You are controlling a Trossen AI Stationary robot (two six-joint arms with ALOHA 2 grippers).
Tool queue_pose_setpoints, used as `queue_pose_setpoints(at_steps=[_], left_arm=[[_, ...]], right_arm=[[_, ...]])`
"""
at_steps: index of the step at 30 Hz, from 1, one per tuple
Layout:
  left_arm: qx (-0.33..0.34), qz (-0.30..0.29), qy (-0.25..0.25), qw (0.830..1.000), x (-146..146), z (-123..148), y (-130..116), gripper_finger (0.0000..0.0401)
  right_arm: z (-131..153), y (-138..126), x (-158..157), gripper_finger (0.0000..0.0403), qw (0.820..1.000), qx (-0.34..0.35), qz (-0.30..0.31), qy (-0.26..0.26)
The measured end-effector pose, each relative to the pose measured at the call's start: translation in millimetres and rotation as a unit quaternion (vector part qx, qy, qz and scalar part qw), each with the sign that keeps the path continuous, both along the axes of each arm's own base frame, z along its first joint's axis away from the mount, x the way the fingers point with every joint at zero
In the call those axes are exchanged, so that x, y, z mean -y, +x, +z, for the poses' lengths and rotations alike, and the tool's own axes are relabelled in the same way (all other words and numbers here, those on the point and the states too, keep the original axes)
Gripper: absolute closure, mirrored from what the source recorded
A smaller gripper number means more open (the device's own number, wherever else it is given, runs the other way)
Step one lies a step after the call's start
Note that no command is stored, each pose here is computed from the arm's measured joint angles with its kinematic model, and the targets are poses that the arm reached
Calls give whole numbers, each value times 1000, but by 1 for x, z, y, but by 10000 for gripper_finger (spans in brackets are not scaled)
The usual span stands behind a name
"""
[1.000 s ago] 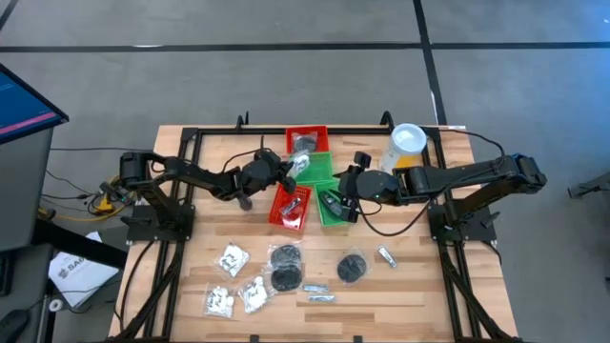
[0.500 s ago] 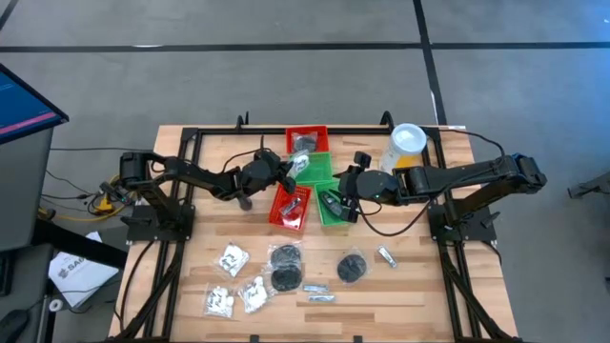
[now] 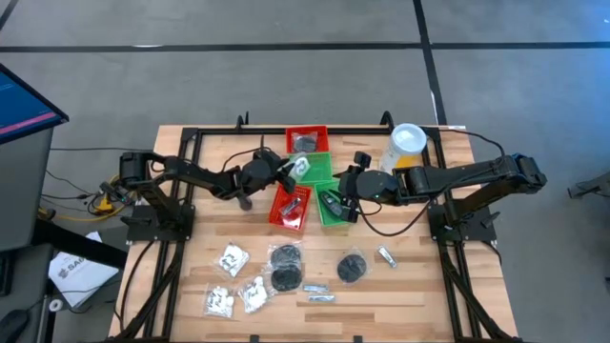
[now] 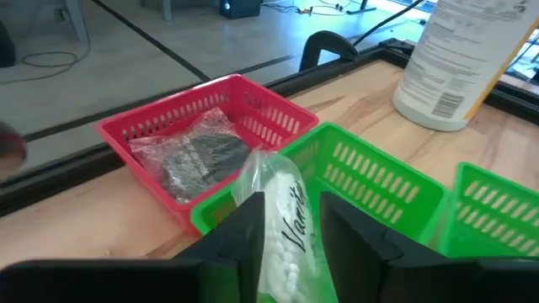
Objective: Pick & Place Travel size toiletries
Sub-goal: Put the white cotton pack into the top green bin, then put the black deodorant into the bottom green bin
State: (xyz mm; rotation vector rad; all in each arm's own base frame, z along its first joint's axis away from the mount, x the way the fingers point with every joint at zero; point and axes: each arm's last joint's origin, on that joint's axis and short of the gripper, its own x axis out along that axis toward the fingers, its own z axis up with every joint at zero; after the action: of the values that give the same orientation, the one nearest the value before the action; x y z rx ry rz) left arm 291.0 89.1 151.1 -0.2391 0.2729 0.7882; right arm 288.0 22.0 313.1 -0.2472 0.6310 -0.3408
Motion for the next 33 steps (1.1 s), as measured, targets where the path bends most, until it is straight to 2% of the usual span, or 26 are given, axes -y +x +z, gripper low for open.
queue_pose_setpoints(at_steps=[9, 13, 17, 22, 33], left_arm=[[1, -8, 18, 1000, 1, 16, -5, 267], [-5, -61, 10, 998, 11, 30, -10, 259], [-25, -139, 6, 990, 30, 43, -16, 254], [-45, -196, -9, 979, 51, 51, -32, 244], [-17, -245, -11, 969, 77, 47, -80, 175]], right_arm=[[0, 0, 0, 227, 1000, 2, -3, 4], [0, 0, 0, 225, 1000, 5, -7, 10], [0, 0, 0, 222, 1000, 5, -7, 10], [0, 0, 0, 223, 1000, 4, -6, 10], [-1, 0, -1, 223, 1000, 2, 2, 17]])
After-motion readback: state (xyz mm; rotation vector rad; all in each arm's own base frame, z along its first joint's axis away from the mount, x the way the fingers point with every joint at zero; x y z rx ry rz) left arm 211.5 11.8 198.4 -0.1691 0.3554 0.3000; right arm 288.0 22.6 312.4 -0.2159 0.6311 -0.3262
